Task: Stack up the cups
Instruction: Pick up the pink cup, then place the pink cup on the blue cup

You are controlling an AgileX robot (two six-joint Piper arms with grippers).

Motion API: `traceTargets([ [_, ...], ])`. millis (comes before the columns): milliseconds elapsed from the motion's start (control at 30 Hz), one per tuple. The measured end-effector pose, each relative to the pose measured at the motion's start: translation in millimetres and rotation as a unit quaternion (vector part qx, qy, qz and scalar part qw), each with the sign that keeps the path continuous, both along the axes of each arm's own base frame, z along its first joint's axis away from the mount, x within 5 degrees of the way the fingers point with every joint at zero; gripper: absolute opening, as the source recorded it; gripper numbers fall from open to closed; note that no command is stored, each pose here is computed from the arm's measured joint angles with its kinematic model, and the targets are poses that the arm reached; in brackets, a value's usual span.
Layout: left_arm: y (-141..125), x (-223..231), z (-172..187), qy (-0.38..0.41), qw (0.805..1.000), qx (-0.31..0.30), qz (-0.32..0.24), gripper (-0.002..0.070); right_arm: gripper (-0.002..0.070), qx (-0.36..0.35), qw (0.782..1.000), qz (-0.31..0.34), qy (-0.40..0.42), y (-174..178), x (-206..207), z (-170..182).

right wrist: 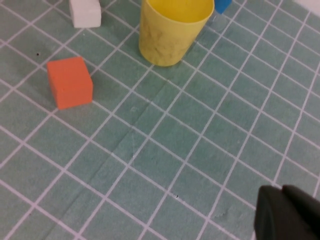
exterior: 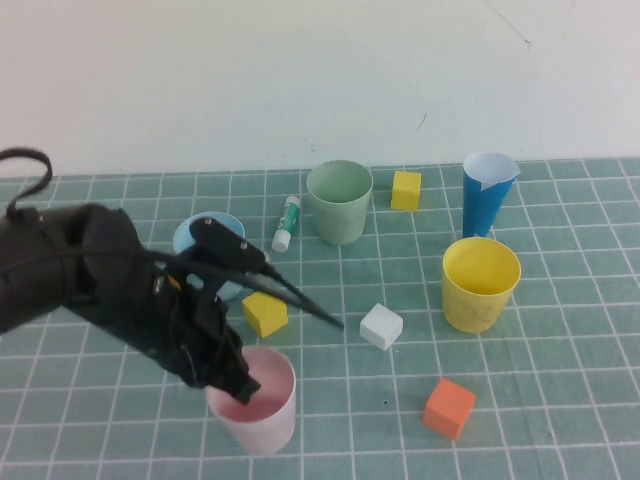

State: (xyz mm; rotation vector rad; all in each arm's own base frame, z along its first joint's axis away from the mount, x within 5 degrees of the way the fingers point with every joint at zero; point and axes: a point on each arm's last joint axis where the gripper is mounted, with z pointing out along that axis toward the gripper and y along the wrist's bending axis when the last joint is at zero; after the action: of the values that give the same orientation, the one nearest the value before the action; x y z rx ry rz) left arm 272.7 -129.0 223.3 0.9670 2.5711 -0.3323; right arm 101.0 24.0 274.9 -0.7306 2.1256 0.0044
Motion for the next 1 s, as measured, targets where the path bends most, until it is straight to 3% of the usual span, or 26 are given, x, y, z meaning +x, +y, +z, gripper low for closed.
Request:
traceTargets([
  [167,-7.4,13.5,33.4,-0.007,1.000,-0.020,0.008,0.0013,-0.0003,0.000,1.000,0.000,0.000,0.0,0.0,0.0],
  [333,-7.6,37.9,86.0,-0.084,0.993,-0.032,0.078,0.0013,-0.0003,0.001,1.000,0.000,0.000,0.1,0.0,0.0],
  [533,6.3,58.5,129.8,-0.198,0.967,-0.001,0.163,0.0013,-0.0003,0.001,1.000,0.001,0.002,0.2,-0.2,-0.1],
  [700,10.1,67.7,123.5,-0.211,0.961,0.033,0.177,0.0013,-0.0003,0.018,1.000,-0.004,0.004,1.5,-0.2,0.4],
  [1000,4.3,99.5,71.6,-0.183,0.963,0.091,0.178,0.0013,-0.0003,0.029,0.999,-0.002,0.014,3.1,-1.4,-0.3],
])
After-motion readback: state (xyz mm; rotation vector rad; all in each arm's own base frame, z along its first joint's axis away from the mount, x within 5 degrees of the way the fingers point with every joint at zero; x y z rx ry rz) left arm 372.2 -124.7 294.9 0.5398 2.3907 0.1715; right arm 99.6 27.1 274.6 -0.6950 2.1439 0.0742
